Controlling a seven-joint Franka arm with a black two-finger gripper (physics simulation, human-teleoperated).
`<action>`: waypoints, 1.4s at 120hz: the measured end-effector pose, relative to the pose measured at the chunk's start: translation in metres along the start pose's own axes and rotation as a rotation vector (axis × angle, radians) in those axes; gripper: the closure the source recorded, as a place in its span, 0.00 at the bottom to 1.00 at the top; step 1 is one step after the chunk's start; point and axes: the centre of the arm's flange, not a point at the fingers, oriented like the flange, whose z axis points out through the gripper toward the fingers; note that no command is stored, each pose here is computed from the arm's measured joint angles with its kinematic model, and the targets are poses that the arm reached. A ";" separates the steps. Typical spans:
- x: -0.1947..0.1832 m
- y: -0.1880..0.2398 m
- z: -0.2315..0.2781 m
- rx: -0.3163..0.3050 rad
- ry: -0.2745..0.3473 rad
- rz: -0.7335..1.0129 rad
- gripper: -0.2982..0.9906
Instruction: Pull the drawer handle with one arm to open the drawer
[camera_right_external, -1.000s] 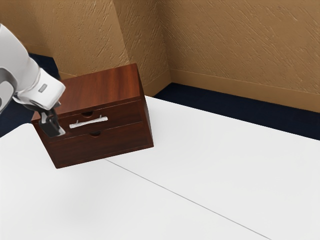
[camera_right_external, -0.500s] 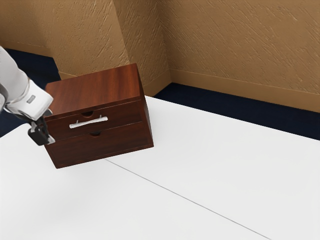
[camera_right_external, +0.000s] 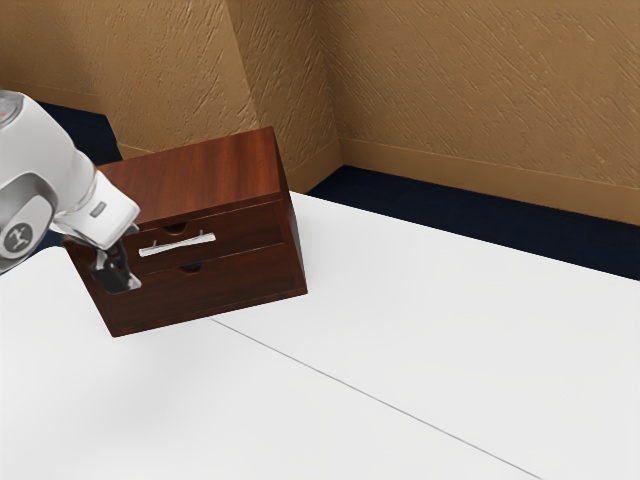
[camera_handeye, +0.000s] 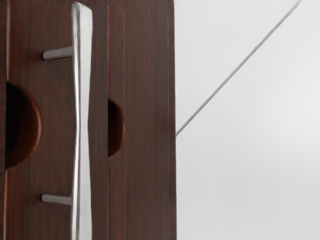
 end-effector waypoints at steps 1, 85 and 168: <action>0.000 0.000 0.000 0.001 0.001 0.001 0.23; 0.030 -0.006 0.034 -0.004 -0.001 0.048 0.23; 0.059 -0.006 0.066 -0.029 -0.006 0.074 0.23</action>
